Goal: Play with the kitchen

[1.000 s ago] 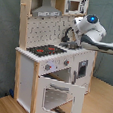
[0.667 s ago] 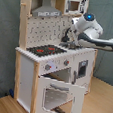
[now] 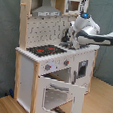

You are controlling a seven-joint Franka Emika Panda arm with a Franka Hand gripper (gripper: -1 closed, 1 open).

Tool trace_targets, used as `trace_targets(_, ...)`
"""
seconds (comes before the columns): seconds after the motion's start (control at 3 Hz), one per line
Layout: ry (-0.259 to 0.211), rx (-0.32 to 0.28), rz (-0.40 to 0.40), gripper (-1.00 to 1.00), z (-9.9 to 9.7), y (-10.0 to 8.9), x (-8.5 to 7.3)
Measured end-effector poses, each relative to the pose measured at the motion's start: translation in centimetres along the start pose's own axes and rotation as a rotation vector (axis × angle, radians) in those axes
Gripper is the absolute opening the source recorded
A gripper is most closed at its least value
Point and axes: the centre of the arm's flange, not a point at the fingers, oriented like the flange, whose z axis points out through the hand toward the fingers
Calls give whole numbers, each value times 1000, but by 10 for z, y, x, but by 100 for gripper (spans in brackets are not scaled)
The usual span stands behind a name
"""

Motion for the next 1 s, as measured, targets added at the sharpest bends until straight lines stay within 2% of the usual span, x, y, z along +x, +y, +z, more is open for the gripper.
trace_targets(0.67, -159, 148, 127, 100, 32, 49, -13)
trace_targets(1.0, -209, 222, 191, 100, 59, 73, -16)
